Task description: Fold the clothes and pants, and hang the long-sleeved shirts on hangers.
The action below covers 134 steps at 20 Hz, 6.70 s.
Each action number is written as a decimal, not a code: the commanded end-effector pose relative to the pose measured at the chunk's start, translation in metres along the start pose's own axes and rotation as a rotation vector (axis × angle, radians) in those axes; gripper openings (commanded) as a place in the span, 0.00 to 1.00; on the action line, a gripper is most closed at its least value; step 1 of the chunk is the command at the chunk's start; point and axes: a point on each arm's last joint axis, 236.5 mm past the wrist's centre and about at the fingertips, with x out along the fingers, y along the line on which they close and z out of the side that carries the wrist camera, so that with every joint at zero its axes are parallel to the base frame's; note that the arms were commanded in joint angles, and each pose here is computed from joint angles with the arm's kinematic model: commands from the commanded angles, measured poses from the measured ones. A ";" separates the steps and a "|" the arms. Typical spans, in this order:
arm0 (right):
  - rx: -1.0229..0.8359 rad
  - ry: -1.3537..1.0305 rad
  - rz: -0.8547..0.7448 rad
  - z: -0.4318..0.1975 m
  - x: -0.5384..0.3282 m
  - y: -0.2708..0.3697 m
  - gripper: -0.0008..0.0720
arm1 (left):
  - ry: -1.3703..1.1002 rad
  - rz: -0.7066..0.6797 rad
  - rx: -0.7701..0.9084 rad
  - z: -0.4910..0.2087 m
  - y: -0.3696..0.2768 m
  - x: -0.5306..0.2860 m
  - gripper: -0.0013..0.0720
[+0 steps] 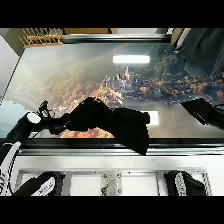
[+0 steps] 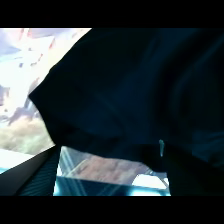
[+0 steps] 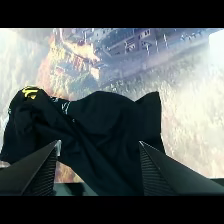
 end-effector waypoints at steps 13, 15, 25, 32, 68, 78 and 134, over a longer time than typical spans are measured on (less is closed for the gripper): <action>0.023 0.233 -0.098 -0.077 0.048 -0.063 0.64 | 0.085 -0.014 0.090 0.014 -0.049 0.046 0.03; -0.026 0.307 -0.171 -0.097 0.066 -0.086 0.64 | 0.026 -0.042 0.094 0.034 -0.056 0.028 0.03; -0.104 0.419 -0.177 -0.135 0.229 -0.088 0.99 | -0.137 -0.118 0.154 0.065 -0.077 -0.036 0.03; -0.218 0.375 -0.128 -0.089 0.246 -0.049 0.03 | -0.251 -0.165 0.171 0.096 -0.097 -0.079 0.03; -0.187 0.168 -0.263 0.069 0.176 -0.037 0.91 | -0.339 -0.136 0.127 0.166 -0.065 -0.129 0.95; -0.248 0.138 -0.234 0.049 0.121 -0.013 0.91 | 0.024 -0.037 0.090 0.051 0.003 -0.011 0.95; -0.450 -0.853 -0.014 0.153 -0.218 0.179 0.03 | -1.161 -0.483 0.735 -0.082 -0.215 -0.529 0.03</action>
